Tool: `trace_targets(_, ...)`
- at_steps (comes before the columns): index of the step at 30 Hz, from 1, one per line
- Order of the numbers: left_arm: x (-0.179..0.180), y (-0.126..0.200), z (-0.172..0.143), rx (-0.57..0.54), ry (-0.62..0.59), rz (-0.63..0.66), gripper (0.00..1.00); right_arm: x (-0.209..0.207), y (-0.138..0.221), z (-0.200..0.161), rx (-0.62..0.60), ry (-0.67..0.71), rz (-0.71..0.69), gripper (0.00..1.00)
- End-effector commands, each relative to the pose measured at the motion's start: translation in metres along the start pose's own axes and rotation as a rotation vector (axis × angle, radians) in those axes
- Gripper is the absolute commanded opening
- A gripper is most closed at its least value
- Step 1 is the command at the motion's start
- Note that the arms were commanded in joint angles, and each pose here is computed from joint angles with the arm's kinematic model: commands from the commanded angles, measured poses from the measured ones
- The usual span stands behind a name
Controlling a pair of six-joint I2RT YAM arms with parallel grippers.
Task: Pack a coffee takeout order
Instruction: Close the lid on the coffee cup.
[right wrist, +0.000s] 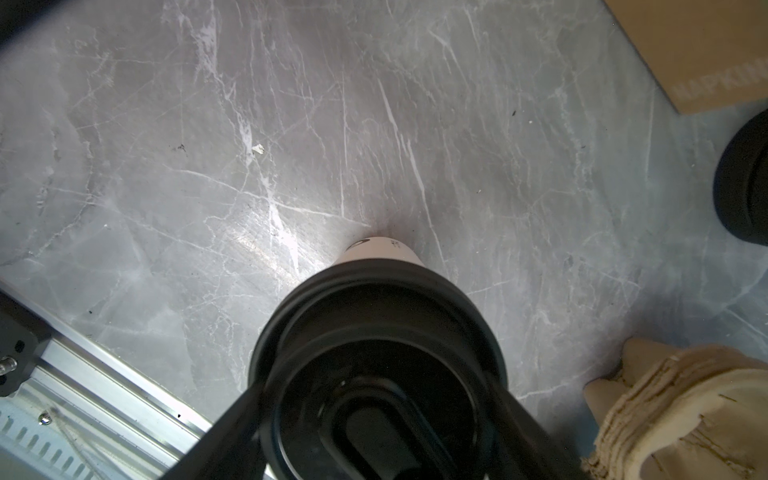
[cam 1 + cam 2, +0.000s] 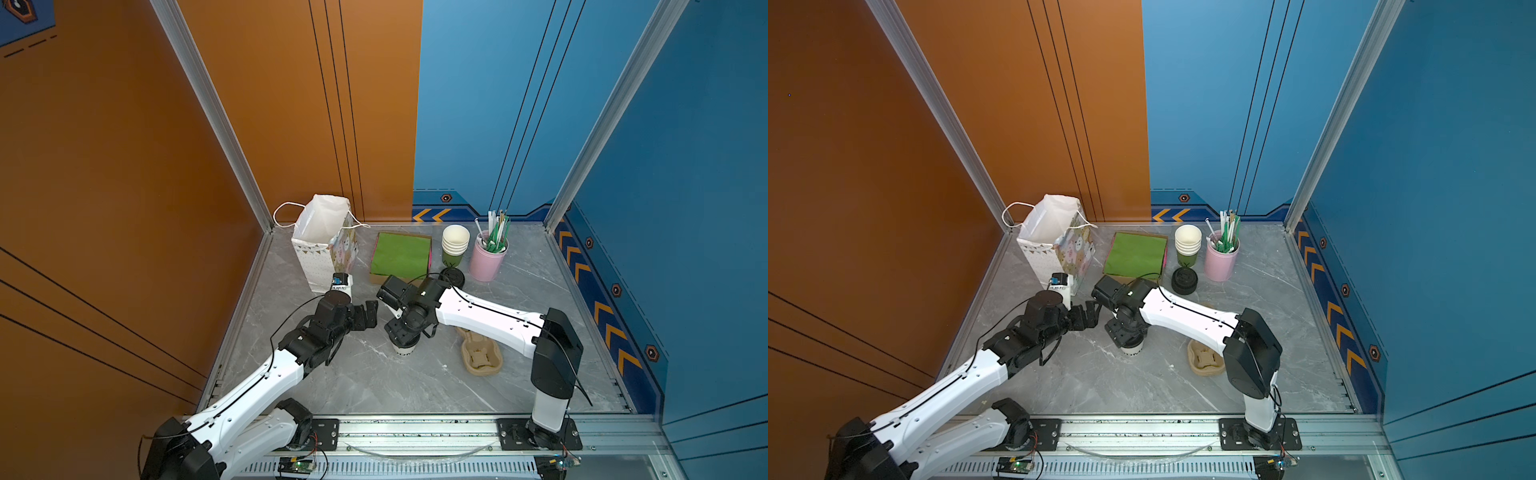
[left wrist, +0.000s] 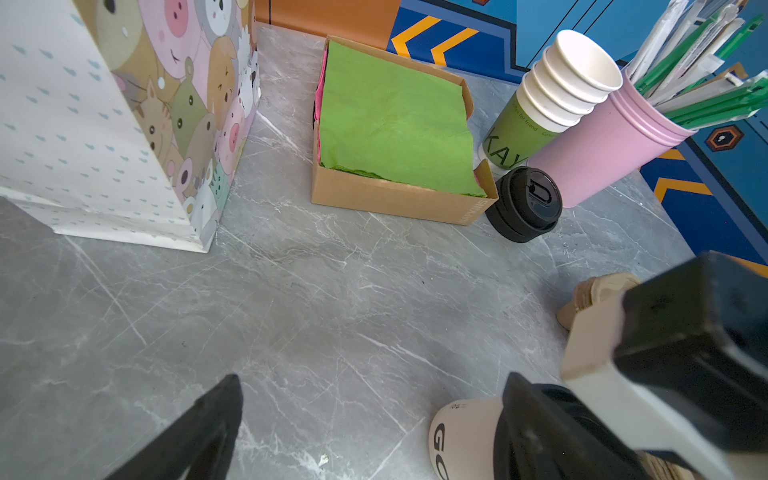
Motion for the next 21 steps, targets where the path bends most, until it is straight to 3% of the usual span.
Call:
trace_targets(1, 0.003, 0.001, -0.003, 0.001, -0.004, -0.008, 0.98, 0.004, -0.054, -0.039, 0.353, 0.016, -0.003, 0.76)
trace_targets(21, 0.008, 0.000, -0.005, -0.003, 0.001, -0.004, 0.98, 0.004, -0.018, -0.003, 0.186, -0.013, 0.027, 0.78)
Point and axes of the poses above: each gripper's point midway between its finger pads, its own y axis back along the fingers, its own x axis along the line the jaws close on, z = x × y, the point moved 10 cm from there along y, back along the fingers, and after that the axes turned 2 degrees about y, right-handed, at the moved point
